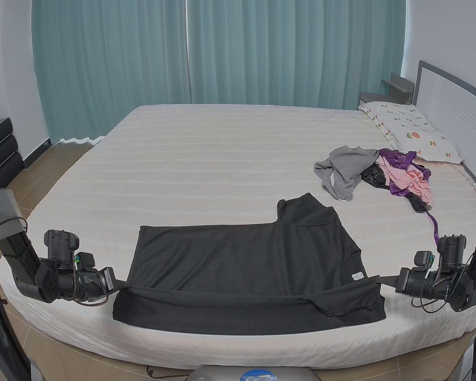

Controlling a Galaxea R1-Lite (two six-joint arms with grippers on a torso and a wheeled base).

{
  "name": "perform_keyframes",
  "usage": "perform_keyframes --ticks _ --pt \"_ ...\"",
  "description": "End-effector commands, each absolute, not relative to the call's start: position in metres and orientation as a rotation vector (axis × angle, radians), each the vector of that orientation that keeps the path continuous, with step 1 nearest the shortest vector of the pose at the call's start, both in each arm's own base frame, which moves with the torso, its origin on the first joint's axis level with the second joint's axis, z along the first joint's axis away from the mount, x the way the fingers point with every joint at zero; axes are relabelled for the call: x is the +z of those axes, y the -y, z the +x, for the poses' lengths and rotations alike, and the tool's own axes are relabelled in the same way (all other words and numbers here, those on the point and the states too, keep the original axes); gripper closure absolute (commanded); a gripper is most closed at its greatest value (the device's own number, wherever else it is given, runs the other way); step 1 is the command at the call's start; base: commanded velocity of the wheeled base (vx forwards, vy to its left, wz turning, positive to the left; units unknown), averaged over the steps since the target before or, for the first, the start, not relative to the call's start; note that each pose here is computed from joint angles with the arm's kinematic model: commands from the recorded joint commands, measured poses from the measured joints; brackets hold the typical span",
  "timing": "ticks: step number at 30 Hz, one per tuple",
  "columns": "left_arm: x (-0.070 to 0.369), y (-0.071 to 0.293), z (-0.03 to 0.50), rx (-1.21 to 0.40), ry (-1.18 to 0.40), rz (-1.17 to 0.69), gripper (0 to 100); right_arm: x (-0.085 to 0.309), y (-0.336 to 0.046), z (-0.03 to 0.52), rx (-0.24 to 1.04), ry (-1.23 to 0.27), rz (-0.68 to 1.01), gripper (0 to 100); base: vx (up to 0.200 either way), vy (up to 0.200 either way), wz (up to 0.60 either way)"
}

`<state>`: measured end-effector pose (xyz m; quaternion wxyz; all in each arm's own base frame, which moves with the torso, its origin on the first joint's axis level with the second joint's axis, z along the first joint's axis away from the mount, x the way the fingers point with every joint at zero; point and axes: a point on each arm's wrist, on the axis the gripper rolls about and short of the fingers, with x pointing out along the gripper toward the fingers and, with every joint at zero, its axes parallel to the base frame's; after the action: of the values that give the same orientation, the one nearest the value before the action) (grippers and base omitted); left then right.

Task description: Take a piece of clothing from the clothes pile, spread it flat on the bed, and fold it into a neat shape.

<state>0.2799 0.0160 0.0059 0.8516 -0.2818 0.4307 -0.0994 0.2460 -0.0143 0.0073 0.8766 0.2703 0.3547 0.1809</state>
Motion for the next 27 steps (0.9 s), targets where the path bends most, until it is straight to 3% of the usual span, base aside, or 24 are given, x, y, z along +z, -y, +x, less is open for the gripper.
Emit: perform_keyframes --ticks 1,20,21,22,23,27 --pt "-0.008 -0.014 0.289 -0.201 -0.935 -0.589 100 -0.009 0.01 0.257 0.376 -0.78 0.563 100 0.0 0.0 0.0" --pt "-0.021 -0.004 0.306 -0.17 -0.945 -0.543 100 -0.025 0.01 0.282 0.35 -0.81 0.56 100 0.0 0.0 0.0" --pt "-0.021 -0.004 0.306 -0.167 -0.944 -0.542 0 -0.026 0.01 0.282 0.35 -0.813 0.561 100 0.0 0.0 0.0" --pt "-0.021 -0.004 0.306 -0.164 -0.944 -0.541 0 -0.027 0.01 0.283 0.351 -0.815 0.561 100 0.0 0.0 0.0" --pt "-0.021 -0.004 0.306 -0.164 -0.944 -0.541 0 -0.027 0.01 0.283 0.351 -0.815 0.561 0 0.0 0.0 0.0" --pt "-0.021 -0.004 0.306 -0.162 -0.945 -0.539 0 -0.027 0.01 0.285 0.352 -0.808 0.561 0 0.0 0.0 0.0"
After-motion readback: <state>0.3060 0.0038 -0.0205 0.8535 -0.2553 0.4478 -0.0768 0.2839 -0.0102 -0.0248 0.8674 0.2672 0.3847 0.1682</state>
